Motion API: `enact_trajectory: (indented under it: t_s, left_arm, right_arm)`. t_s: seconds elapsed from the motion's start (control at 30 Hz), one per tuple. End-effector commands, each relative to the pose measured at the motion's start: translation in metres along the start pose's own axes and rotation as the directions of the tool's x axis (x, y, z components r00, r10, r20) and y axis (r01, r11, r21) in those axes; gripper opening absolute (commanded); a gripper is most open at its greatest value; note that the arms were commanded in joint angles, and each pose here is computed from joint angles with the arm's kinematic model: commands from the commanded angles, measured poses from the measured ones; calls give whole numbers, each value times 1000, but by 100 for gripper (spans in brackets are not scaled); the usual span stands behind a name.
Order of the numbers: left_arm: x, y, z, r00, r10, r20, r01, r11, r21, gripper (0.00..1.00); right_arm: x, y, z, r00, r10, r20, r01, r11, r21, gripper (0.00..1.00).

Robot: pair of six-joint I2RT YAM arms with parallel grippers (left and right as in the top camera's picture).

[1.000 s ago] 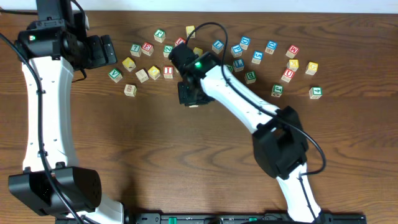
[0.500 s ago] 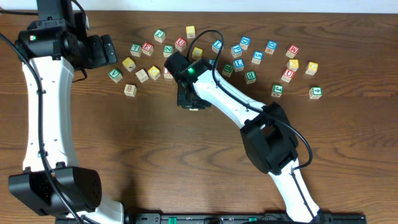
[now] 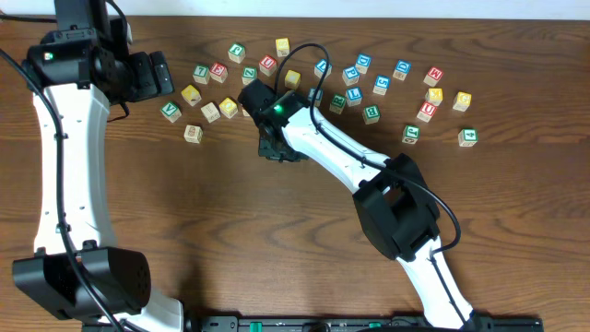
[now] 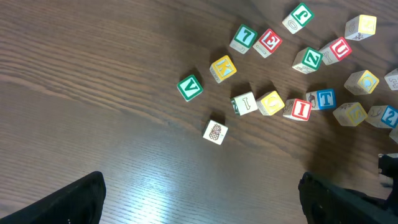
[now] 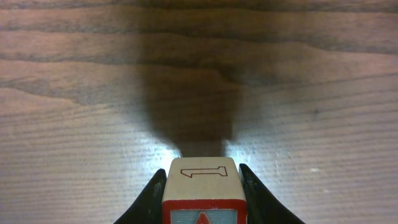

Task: Spell out AI2
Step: 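Carry the red A block forward and set it on open table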

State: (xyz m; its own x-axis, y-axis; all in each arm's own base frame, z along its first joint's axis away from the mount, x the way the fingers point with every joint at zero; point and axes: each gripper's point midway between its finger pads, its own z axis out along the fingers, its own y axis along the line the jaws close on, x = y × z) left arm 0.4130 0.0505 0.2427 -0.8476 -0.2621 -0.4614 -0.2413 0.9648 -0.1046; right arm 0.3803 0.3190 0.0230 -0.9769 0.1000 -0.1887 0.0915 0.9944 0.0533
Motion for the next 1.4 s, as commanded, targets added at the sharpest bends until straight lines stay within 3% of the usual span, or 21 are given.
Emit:
enact_trajectory:
  t_s: [0.0, 1.0, 1.2, 1.37]
  left_arm:
    - [-3, 1, 1, 1000, -5, 1, 5, 1000, -11, 98]
    - [-3, 1, 1, 1000, -5, 1, 5, 1000, -11, 98]
    - [-3, 1, 1, 1000, -5, 2, 5, 1000, -11, 98]
    - [-3, 1, 1, 1000, -5, 2, 5, 1000, -11, 98]
  right_arm:
    - [8, -3, 12, 1000, 10, -12, -10, 1000, 20, 24]
    - [10, -6, 25, 1000, 8, -7, -8, 999, 35, 24]
    - [10, -7, 25, 1000, -12, -6, 12, 999, 36, 35]
    - [10, -7, 25, 999, -31, -9, 31, 999, 38, 36]
